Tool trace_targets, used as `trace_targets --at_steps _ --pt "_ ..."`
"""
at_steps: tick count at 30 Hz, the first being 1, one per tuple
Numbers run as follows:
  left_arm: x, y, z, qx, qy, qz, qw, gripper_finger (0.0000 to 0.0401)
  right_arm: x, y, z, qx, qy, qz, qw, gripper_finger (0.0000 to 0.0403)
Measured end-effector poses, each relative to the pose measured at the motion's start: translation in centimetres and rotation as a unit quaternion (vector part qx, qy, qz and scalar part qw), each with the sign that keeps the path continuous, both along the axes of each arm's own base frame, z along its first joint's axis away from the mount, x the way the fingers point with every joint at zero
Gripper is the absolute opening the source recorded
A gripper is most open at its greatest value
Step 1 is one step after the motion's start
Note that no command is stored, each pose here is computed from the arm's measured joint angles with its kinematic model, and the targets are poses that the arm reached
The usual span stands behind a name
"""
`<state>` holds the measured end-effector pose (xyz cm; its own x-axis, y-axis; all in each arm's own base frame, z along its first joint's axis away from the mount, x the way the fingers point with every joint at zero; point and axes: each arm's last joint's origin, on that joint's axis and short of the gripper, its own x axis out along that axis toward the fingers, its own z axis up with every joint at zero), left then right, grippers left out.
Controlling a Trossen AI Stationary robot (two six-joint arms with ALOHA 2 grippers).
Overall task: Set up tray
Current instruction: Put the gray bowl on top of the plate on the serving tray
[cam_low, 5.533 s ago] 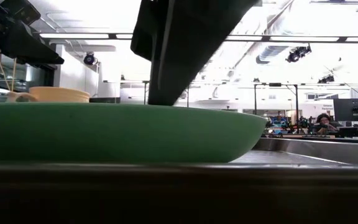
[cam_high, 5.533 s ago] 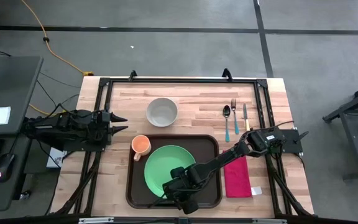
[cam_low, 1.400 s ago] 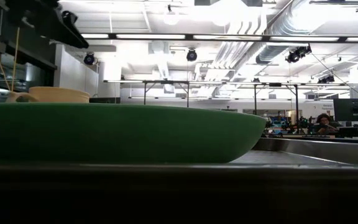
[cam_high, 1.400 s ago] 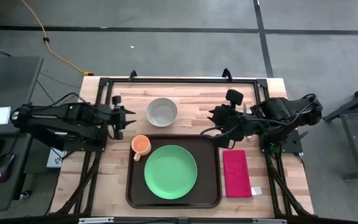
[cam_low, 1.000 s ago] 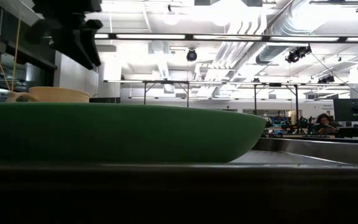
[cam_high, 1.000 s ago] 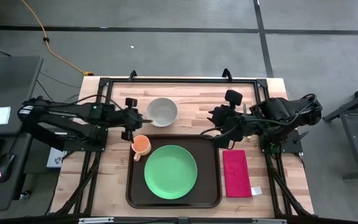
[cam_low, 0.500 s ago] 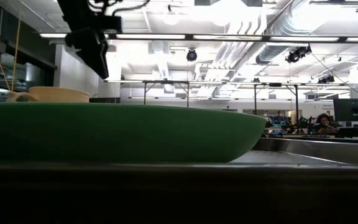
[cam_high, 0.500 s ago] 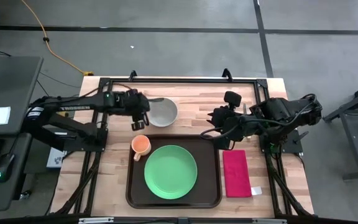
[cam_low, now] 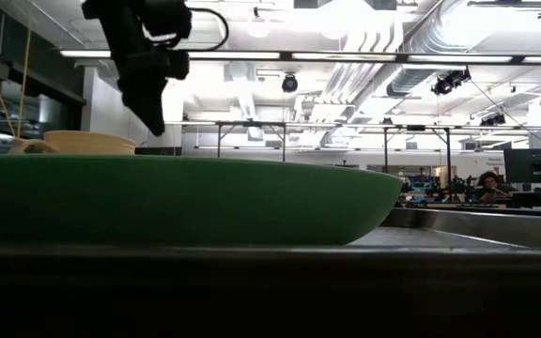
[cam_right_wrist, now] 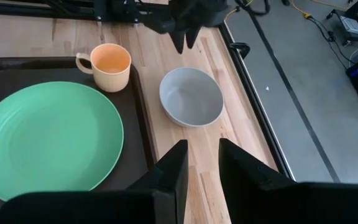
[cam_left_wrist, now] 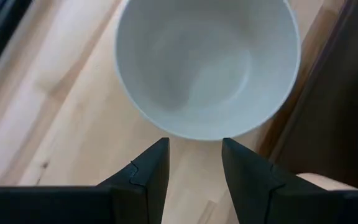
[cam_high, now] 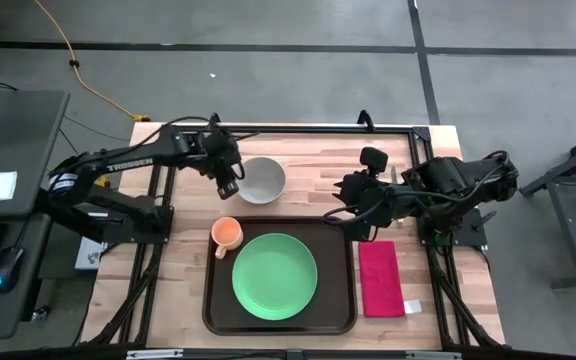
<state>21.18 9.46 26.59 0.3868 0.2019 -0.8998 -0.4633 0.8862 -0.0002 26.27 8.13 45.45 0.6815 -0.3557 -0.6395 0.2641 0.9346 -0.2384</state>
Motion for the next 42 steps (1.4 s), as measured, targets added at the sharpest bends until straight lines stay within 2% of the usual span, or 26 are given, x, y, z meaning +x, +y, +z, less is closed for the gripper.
trace_targets --at_steps 8,18,27,42 --pt "1.8 1.5 -2.1 -0.015 0.013 0.011 1.000 0.0179 0.0 0.1 0.0 0.007 0.001 0.005 1.000 0.0067" --pt "2.0 4.3 -4.3 -0.035 0.040 0.052 0.997 0.0179 0.1 0.1 0.0 0.015 -0.002 0.011 1.000 0.0067" --pt "1.5 5.3 -4.4 -0.033 0.041 0.075 0.996 0.0179 0.1 0.2 0.0 0.018 -0.002 0.013 1.000 0.0067" --pt "1.4 5.3 -4.5 -0.040 0.044 0.090 0.994 0.0179 0.4 0.3 0.3 0.028 -0.016 0.027 0.999 0.0067"
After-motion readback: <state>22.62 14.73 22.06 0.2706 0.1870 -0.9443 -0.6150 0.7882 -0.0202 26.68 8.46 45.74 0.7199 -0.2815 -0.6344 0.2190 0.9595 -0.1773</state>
